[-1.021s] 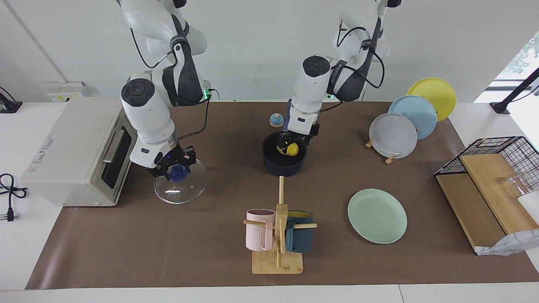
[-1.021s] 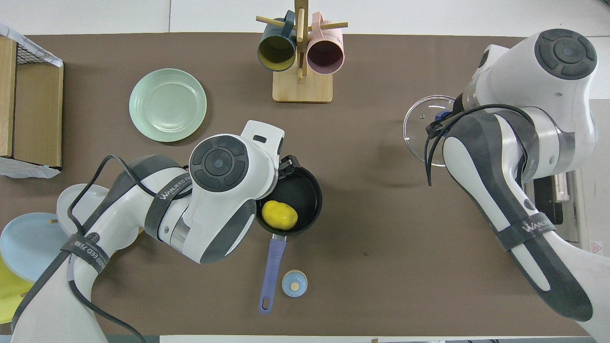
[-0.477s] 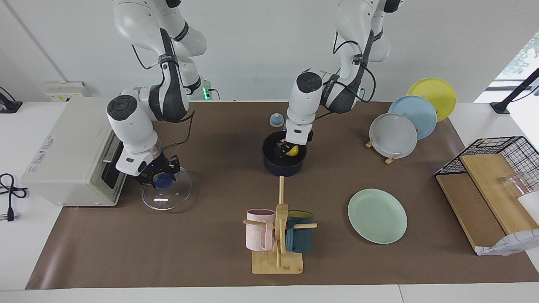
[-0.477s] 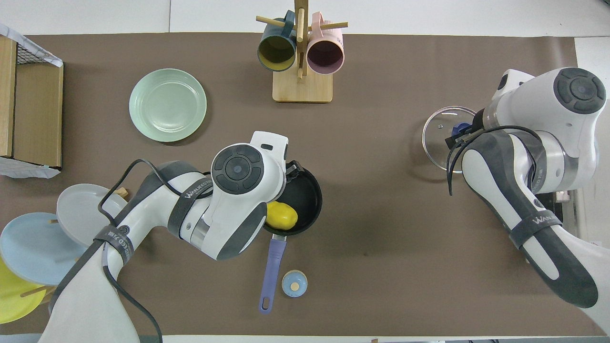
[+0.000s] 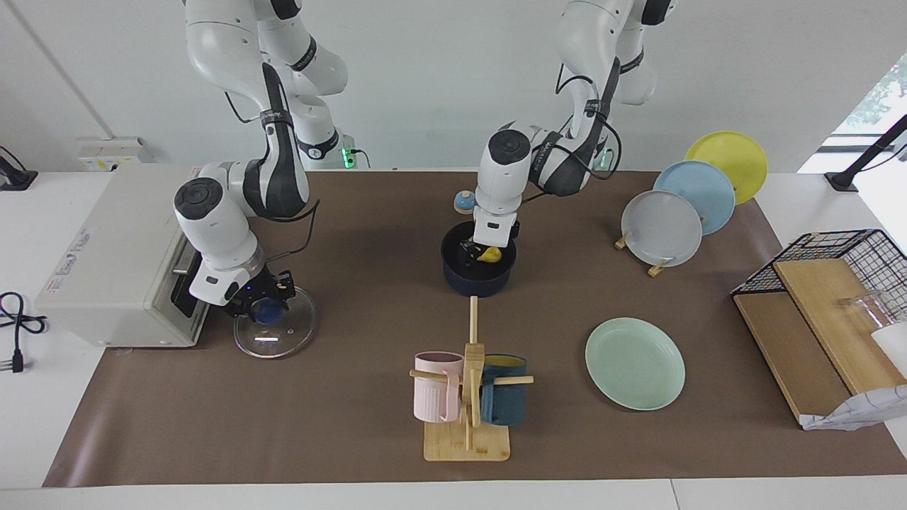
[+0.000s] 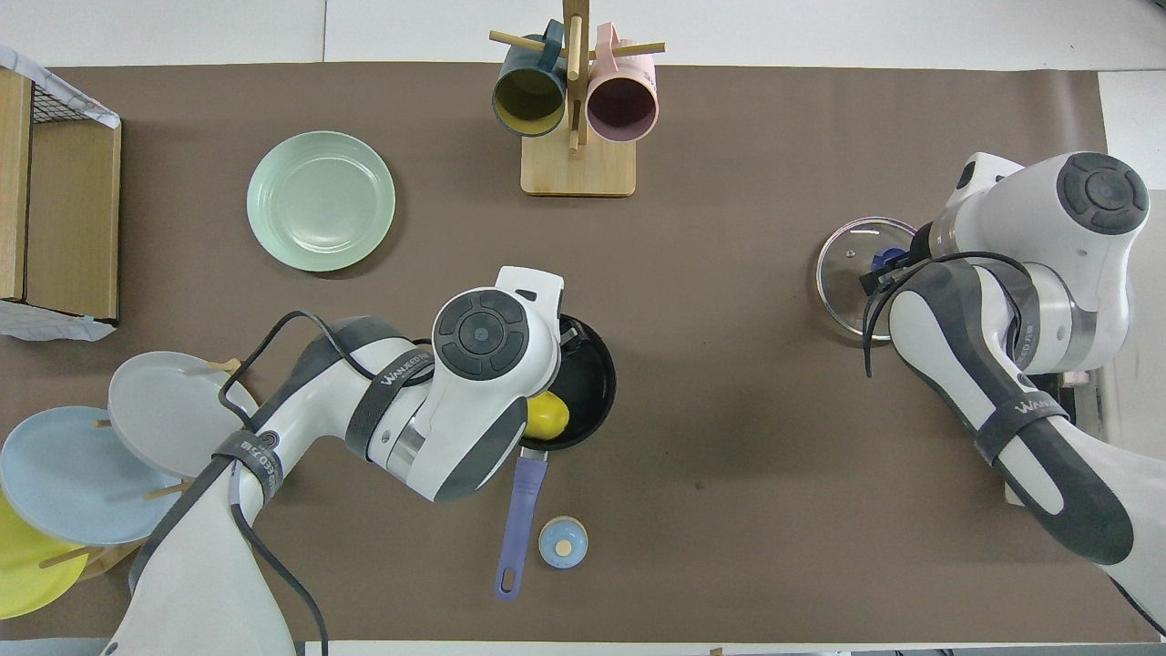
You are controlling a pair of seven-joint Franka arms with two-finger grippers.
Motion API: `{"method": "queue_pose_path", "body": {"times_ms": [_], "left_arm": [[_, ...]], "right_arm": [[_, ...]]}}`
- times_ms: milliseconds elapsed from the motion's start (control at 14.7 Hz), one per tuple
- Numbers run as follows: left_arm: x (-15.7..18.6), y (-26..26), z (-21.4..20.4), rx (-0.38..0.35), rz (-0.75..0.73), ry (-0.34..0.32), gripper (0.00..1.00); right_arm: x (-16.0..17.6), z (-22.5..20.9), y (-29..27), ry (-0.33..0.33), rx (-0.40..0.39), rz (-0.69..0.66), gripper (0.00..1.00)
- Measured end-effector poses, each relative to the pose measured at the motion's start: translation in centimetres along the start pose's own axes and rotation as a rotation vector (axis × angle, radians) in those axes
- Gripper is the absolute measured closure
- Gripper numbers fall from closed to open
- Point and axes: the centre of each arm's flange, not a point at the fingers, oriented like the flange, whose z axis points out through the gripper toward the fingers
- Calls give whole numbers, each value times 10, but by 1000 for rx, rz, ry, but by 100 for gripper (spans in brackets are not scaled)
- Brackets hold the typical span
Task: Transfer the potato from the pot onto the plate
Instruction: 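Set the lid down near the oven while the left gripper lowers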
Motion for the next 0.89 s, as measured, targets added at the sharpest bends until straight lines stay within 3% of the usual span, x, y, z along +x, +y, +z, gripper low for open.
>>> {"method": "queue_pose_path", "body": {"times_ms": [340, 613, 885], "left_arm": [[-11, 1, 7, 29, 14, -13, 0], [-19, 3, 10, 37, -12, -15, 0], [-21, 4, 10, 34, -40, -14, 0]], "right_arm": [[-1, 6, -1, -5, 3, 0, 34], [0, 5, -2, 4, 24, 17, 0], [8, -12, -9, 14, 29, 16, 0]]}}
